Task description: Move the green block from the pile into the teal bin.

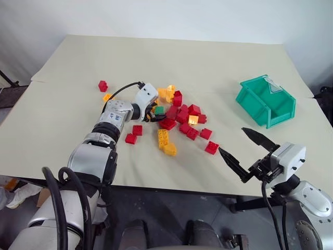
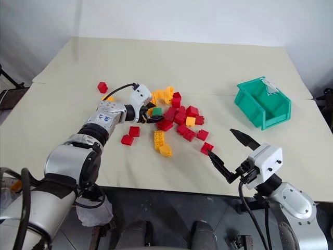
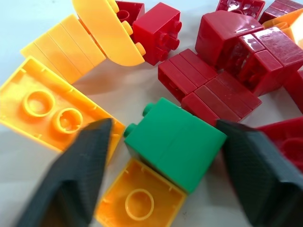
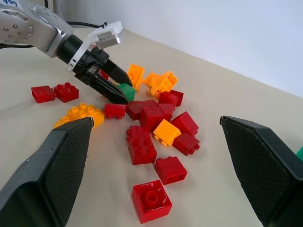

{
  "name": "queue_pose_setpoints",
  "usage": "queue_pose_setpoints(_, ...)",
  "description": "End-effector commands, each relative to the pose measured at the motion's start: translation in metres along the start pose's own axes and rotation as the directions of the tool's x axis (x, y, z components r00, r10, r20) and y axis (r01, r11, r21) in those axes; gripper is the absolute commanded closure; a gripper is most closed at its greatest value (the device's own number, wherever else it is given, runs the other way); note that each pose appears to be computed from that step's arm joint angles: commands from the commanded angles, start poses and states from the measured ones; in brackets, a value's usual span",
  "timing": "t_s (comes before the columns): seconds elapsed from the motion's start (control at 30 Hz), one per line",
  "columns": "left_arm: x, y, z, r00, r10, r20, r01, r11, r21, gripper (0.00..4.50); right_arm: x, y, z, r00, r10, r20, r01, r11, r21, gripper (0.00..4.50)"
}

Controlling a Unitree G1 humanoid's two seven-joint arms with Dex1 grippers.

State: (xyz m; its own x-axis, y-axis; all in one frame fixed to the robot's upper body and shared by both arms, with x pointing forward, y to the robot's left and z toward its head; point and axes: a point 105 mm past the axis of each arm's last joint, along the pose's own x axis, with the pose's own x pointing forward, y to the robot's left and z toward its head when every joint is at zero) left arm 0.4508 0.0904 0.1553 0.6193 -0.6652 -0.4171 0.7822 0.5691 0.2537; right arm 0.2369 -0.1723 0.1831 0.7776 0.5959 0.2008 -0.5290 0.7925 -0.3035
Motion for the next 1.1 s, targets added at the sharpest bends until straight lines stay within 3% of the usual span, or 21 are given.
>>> queue_pose_setpoints(0.03, -0.003, -0.003, -0.018, 0.997, -0.031, -0.077, 0.031, 1.0, 0.003, 2.0, 0.001, -0.001, 0.012, 0.999, -0.015, 0.049, 0.017, 0.999, -0.034, 0.0)
queue_pose_setpoints(0.27, -0.009, 0.005, 0.002, 0.999, -0.008, 0.048, 0.007, 1.0, 0.019, 2.0, 0.002, -0.001, 0.011, 0.999, -0.013, 0.05, 0.014, 0.999, -0.032, 0.0)
queue_pose_setpoints(0.4, -0.022, 0.004, 0.061, 0.937, -0.063, 0.344, 0.031, 0.995, 0.099, 2.0, 0.001, 0.0, 0.01, 0.999, -0.011, 0.047, 0.012, 0.999, -0.031, 0.0)
queue_pose_setpoints(0.47, -0.029, -0.009, 0.081, 0.89, -0.196, 0.412, 0.134, 0.976, 0.173, 2.0, -0.001, -0.001, 0.011, 0.999, -0.013, 0.043, 0.015, 0.999, -0.033, 0.0)
queue_pose_setpoints(0.63, -0.022, -0.065, 0.096, 0.763, -0.548, 0.341, 0.426, 0.825, 0.371, 2.0, -0.014, -0.007, 0.013, 0.999, -0.047, 0.01, 0.047, 0.998, -0.051, 0.0)
queue_pose_setpoints(0.87, 0.017, -0.153, 0.107, 0.6, -0.758, 0.254, 0.593, 0.635, 0.495, 2.0, -0.045, -0.01, 0.007, 0.989, -0.124, -0.082, 0.119, 0.991, -0.062, 0.0)
queue_pose_setpoints(1.1, 0.058, -0.202, 0.098, 0.662, -0.717, 0.218, 0.6, 0.682, 0.419, 2.0, -0.062, -0.006, 0.004, 0.973, -0.191, -0.127, 0.186, 0.981, -0.053, 0.0)
